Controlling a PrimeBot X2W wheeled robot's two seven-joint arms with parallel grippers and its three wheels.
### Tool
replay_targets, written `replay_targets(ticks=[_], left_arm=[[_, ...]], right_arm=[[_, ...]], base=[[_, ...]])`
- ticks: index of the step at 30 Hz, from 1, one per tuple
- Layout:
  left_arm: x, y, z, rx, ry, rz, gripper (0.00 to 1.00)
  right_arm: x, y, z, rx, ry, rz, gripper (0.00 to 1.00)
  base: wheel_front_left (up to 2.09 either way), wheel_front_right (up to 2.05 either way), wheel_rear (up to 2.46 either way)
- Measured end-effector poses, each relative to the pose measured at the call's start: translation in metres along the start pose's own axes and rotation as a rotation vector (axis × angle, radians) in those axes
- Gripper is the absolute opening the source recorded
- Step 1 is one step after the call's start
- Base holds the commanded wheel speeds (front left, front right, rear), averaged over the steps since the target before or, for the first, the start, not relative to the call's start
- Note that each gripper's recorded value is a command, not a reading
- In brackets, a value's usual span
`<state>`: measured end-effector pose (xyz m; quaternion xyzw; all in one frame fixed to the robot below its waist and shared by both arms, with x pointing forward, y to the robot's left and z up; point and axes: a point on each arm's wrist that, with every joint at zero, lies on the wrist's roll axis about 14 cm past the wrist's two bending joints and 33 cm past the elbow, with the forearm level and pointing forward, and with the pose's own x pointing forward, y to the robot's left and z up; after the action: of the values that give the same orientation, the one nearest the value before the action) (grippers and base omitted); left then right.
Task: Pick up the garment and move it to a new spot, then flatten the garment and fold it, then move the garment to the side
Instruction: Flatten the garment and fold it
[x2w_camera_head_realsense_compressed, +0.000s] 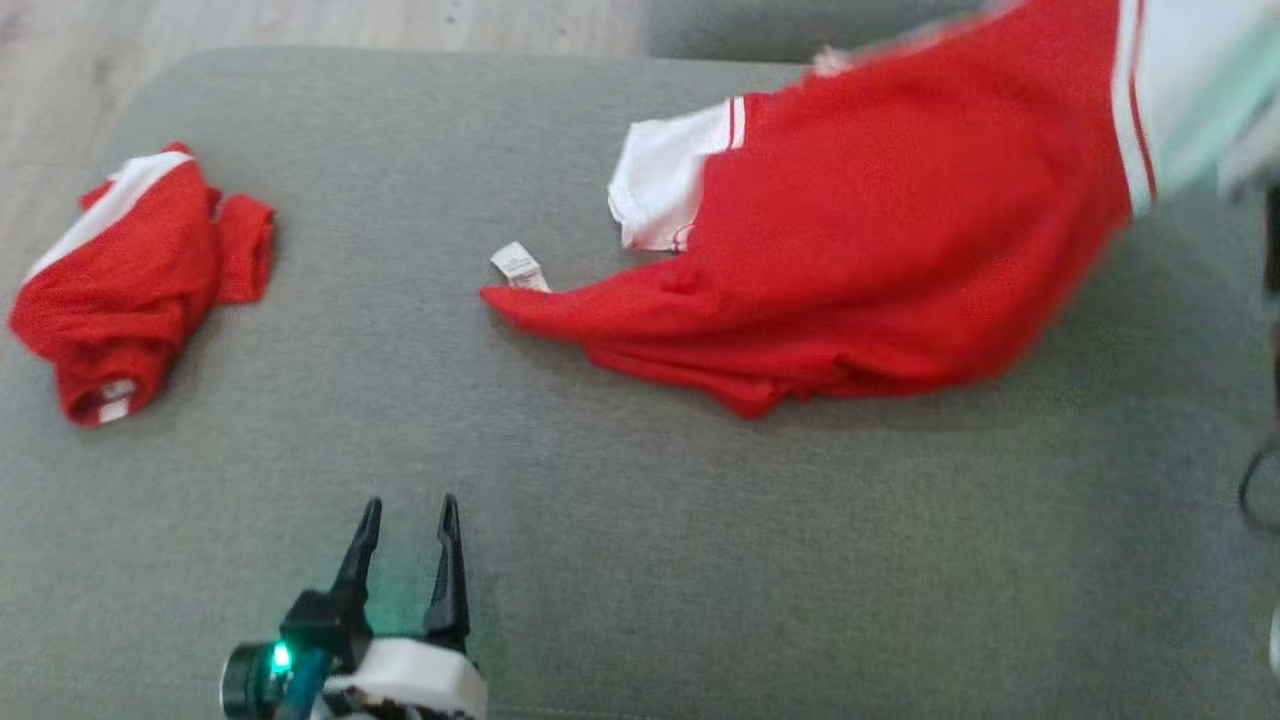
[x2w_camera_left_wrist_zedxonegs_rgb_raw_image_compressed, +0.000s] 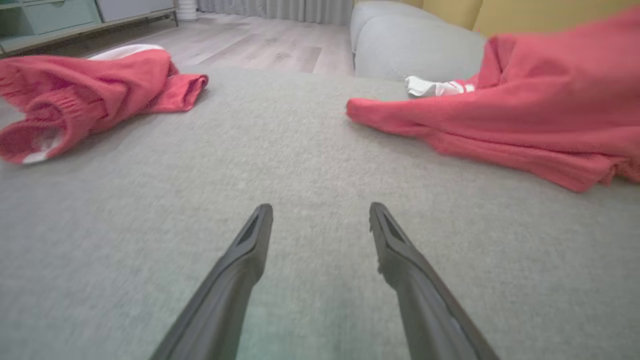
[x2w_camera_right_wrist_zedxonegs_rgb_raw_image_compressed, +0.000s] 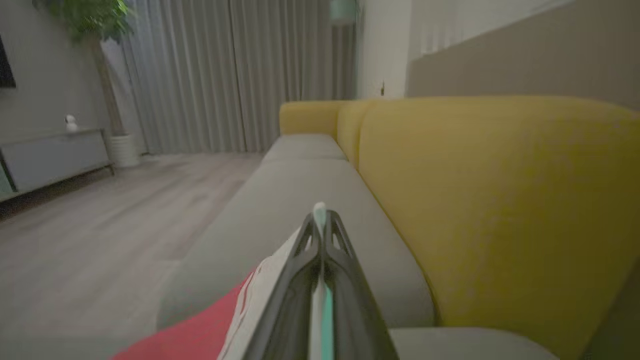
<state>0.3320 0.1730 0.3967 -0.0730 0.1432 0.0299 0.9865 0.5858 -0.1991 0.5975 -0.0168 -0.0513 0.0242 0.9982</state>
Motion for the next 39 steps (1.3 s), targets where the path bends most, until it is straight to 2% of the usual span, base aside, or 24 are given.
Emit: replay_targets(ticks=[1, 2, 4, 8, 13, 16, 21, 26, 30, 39], left_arm=[[0.005, -0.004, 0.002, 0.003, -0.004, -0.013, 1.00], [0.010, -0.008, 0.004, 0.006, -0.007, -0.027, 1.00], [0.019, -0.016, 0.007, 0.011, -0.012, -0.054, 1.00], [0.030, -0.033, 0.007, 0.019, -0.005, -0.110, 1.00], [0.039, -0.063, 0.010, 0.006, -0.009, -0.216, 1.00], [0.047, -0.091, 0.016, -0.003, -0.023, -0.321, 1.00], [0.054, -0.141, 0.011, 0.007, 0.003, -0.499, 1.00], [0.056, -0.179, -0.003, 0.022, 0.051, -0.630, 1.00], [0.058, -0.194, -0.017, 0.029, 0.095, -0.681, 1.00], [0.070, -0.210, -0.025, 0.034, 0.116, -0.715, 1.00]], right_arm=[[-0.010, -0.011, -0.022, -0.001, 0.046, -0.024, 0.42], [-0.021, -0.022, -0.041, 0.009, 0.087, -0.052, 1.00], [-0.043, -0.039, -0.073, 0.007, 0.156, -0.090, 1.00], [-0.084, -0.064, -0.107, 0.010, 0.211, -0.156, 1.00], [-0.126, -0.046, -0.135, 0.024, 0.252, -0.137, 1.00], [-0.137, -0.026, -0.138, 0.024, 0.246, -0.091, 1.00], [-0.135, -0.012, -0.130, 0.047, 0.199, -0.066, 1.00], [-0.146, -0.002, -0.143, 0.079, 0.234, -0.058, 1.00], [-0.159, -0.011, -0.155, 0.075, 0.273, -0.087, 1.00], [-0.174, -0.034, -0.163, 0.071, 0.303, -0.156, 1.00]], base=[[0.00, 0.00, 0.00], [0.00, 0.00, 0.00], [0.00, 0.00, 0.00], [0.00, 0.00, 0.00], [0.00, 0.00, 0.00], [0.00, 0.00, 0.00], [0.00, 0.00, 0.00], [0.00, 0.00, 0.00], [0.00, 0.00, 0.00], [0.00, 0.00, 0.00]])
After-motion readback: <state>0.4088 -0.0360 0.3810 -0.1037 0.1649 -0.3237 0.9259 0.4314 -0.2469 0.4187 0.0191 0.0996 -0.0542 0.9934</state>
